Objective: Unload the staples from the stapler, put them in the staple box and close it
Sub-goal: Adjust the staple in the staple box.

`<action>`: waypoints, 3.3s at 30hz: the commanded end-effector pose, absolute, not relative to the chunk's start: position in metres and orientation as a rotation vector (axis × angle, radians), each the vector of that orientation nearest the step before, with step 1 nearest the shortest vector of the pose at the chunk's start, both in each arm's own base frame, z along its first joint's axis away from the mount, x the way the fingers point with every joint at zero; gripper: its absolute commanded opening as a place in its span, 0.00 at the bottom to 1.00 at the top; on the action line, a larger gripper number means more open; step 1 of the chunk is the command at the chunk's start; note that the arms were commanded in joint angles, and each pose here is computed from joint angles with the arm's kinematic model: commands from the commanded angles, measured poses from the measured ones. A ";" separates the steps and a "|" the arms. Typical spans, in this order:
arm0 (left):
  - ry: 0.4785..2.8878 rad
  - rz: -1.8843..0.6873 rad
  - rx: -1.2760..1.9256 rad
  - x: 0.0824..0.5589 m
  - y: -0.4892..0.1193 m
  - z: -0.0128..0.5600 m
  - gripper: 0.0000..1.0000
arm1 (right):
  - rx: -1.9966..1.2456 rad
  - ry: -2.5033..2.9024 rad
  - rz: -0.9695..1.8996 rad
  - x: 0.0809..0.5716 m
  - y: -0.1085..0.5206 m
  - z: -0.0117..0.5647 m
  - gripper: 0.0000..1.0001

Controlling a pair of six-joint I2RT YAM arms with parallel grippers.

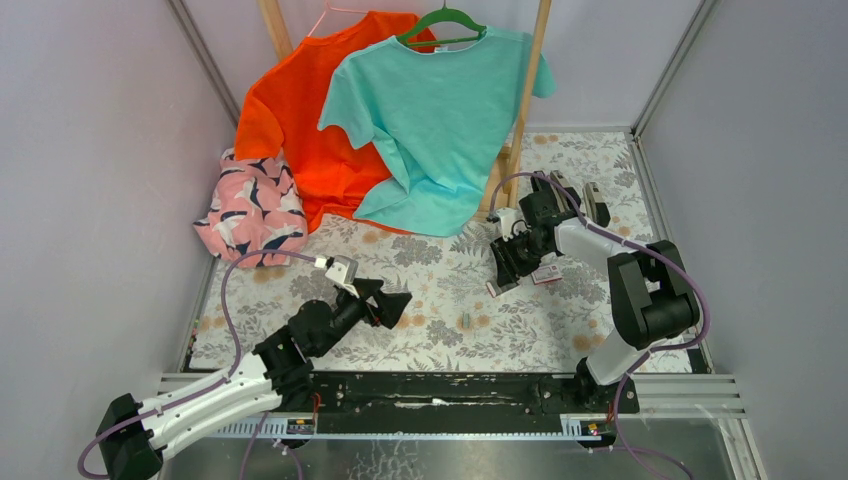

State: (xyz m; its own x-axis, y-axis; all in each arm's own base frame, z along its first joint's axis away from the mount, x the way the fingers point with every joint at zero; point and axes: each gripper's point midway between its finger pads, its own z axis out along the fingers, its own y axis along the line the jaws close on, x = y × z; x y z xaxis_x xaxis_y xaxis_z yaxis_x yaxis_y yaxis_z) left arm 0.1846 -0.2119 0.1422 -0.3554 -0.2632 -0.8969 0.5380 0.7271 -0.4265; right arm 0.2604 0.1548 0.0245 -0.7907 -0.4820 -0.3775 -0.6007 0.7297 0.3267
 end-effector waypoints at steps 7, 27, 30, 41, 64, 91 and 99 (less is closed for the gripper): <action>1.724 -0.829 0.205 0.188 -0.209 0.147 0.92 | -0.877 2.605 0.722 0.264 0.165 0.041 0.46; 1.725 -0.827 0.206 0.188 -0.209 0.146 0.92 | -0.886 2.604 0.801 0.257 0.172 0.042 0.45; 1.727 -0.827 0.208 0.188 -0.210 0.146 0.92 | -0.886 2.607 0.813 0.256 0.173 0.041 0.44; 1.727 -0.825 0.206 0.188 -0.209 0.145 0.92 | -0.892 2.612 0.861 0.251 0.177 0.040 0.44; 1.727 -0.825 0.205 0.188 -0.209 0.146 0.92 | -0.907 2.641 0.903 0.244 0.182 0.032 0.44; 1.729 -0.824 0.207 0.188 -0.209 0.146 0.92 | -0.922 2.592 0.909 0.246 0.185 0.042 0.44; 1.729 -0.824 0.207 0.188 -0.209 0.145 0.92 | -0.925 2.625 0.914 0.242 0.185 0.035 0.44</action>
